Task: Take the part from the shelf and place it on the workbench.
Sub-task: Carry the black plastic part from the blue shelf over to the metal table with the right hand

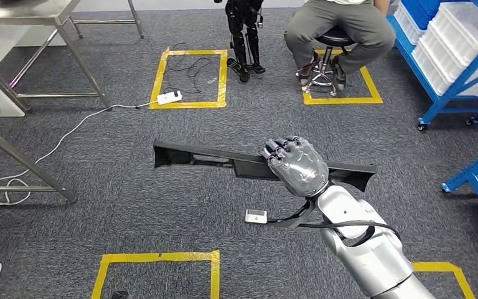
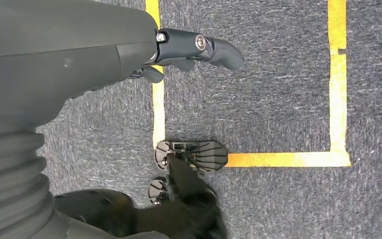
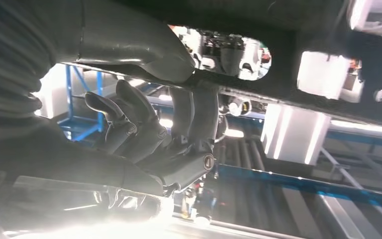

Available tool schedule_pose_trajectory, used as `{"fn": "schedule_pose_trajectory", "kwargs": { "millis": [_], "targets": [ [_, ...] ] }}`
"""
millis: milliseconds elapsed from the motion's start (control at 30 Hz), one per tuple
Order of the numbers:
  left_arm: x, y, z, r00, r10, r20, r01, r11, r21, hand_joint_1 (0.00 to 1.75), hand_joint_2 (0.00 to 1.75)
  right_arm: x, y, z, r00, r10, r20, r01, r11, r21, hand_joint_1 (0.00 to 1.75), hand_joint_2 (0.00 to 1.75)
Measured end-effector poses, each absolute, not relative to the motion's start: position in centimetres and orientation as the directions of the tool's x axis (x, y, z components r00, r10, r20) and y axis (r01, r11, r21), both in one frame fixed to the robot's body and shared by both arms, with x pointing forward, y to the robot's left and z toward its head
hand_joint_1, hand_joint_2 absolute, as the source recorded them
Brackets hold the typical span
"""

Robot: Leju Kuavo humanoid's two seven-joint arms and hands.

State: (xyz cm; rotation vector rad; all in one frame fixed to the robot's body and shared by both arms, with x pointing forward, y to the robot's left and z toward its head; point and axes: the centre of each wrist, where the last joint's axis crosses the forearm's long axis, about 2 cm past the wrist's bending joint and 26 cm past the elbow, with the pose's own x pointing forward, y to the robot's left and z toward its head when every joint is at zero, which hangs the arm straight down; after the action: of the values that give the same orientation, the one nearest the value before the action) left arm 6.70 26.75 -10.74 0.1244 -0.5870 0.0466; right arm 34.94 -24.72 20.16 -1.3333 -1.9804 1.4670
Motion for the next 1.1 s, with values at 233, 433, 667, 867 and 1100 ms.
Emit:
{"fn": "schedule_pose_trajectory", "kwargs": {
  "millis": [233,433,667,867,1100],
  "targets": [
    [6.85,26.63,-10.71,0.830,0.008,0.558,-0.078,0.992,0.101,0.00,1.75,34.79,-24.74,19.90,-0.506,0.826,-0.248,0.474,0.025,-0.880,1.69,1.75],
    [6.82,26.55,-10.72,0.830,0.010,0.557,-0.077,0.992,0.097,0.00,1.75,34.45,-24.98,19.23,-0.507,0.826,-0.245,0.458,0.018,-0.889,1.69,1.75],
    [6.34,26.68,-10.80,0.835,0.008,0.549,-0.076,0.992,0.101,0.00,1.75,34.45,-24.77,19.27,-0.511,0.824,-0.244,0.458,0.021,-0.889,1.69,1.75],
    [6.49,26.64,-10.77,0.834,0.009,0.552,-0.076,0.992,0.100,0.00,1.75,34.43,-24.69,19.24,-0.512,0.824,-0.242,0.457,0.023,-0.889,1.69,1.75],
    [6.81,26.79,-10.73,0.831,0.003,0.556,-0.073,0.992,0.103,0.00,1.75,34.51,-24.59,19.43,-0.512,0.824,-0.242,0.462,0.026,-0.887,1.69,1.75]
  ]
}}
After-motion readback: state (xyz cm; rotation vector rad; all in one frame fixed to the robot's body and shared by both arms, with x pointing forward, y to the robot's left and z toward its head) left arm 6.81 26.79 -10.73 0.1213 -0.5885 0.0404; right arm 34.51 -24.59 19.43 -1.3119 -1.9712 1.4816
